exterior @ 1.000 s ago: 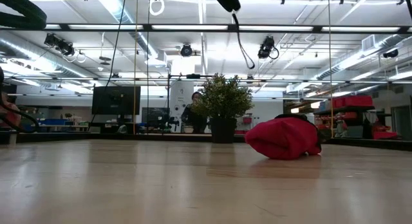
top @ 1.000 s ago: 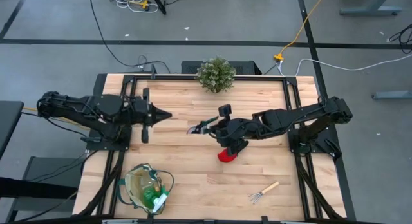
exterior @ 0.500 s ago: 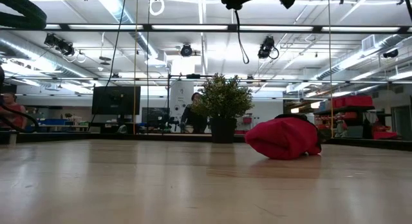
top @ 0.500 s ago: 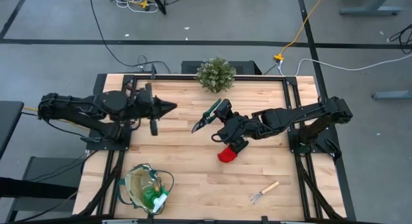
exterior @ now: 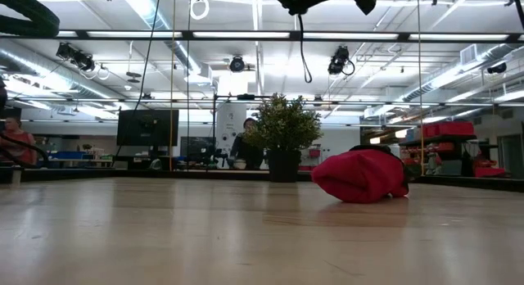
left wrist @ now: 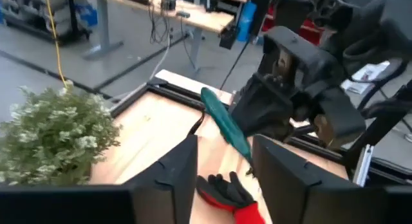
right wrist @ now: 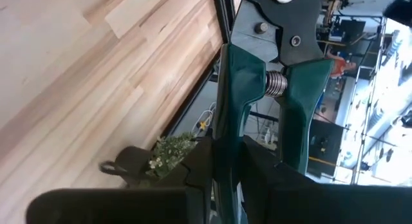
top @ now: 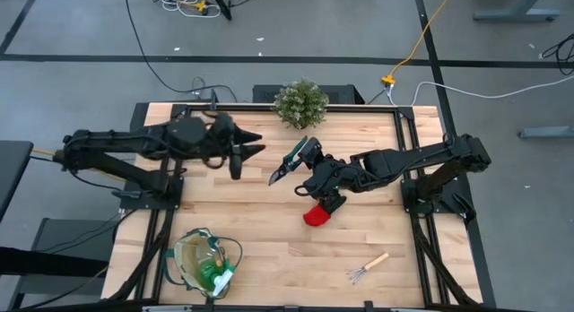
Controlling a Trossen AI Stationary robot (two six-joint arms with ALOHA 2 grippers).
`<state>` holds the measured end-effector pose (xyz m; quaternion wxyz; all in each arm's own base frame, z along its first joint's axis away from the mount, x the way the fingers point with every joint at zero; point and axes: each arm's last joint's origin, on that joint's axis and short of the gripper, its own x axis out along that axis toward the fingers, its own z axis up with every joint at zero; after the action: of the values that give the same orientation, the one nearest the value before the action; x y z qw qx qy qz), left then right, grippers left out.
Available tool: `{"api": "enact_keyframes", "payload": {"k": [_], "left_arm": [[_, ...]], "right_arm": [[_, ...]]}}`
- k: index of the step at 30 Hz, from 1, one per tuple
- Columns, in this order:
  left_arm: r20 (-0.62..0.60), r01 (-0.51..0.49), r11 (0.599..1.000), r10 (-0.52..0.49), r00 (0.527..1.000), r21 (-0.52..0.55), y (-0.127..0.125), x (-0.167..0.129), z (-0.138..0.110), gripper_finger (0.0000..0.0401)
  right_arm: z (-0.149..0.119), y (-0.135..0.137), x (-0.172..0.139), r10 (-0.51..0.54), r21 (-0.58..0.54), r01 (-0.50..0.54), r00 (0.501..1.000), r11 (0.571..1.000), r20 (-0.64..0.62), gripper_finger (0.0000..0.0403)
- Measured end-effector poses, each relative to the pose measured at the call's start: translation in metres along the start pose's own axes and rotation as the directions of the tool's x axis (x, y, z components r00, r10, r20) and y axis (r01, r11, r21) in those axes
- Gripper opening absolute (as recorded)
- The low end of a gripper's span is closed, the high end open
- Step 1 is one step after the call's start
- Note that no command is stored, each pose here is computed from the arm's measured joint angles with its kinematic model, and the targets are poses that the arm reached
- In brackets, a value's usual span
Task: Pick & Place Garden tools in Gardening bag
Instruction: Put the green shear scissors into the gardening bag
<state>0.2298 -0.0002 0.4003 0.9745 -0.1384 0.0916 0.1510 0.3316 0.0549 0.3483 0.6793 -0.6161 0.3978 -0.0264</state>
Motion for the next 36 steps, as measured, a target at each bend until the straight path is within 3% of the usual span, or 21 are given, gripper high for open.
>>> {"api": "enact_keyframes", "payload": {"k": [6, 13, 26, 36], "left_arm": [[-0.112, -0.003, 0.999, -0.001, 0.994, -0.039, -0.002, 0.023, 0.018, 0.0185], [-0.209, 0.015, 0.995, -0.036, 0.977, -0.099, 0.002, 0.049, 0.031, 0.0182], [-0.274, 0.089, 0.962, -0.161, 0.948, -0.258, 0.016, 0.085, 0.025, 0.0183], [-0.311, 0.067, 0.951, -0.165, 0.936, -0.303, 0.02, 0.102, 0.016, 0.0183]], "right_arm": [[0.0, 0.0, 0.0, 0.003, -0.055, -0.003, 1.0, 0.998, -0.002, 0.0054], [0.0, 0.001, 0.0, 0.005, -0.064, -0.005, 1.0, 0.998, -0.003, 0.0054], [0.0, 0.001, 0.0, 0.012, -0.091, -0.011, 1.0, 0.996, 0.013, 0.0054], [0.001, 0.002, 0.0, 0.03, -0.116, -0.025, 0.999, 0.993, 0.036, 0.0054]]}}
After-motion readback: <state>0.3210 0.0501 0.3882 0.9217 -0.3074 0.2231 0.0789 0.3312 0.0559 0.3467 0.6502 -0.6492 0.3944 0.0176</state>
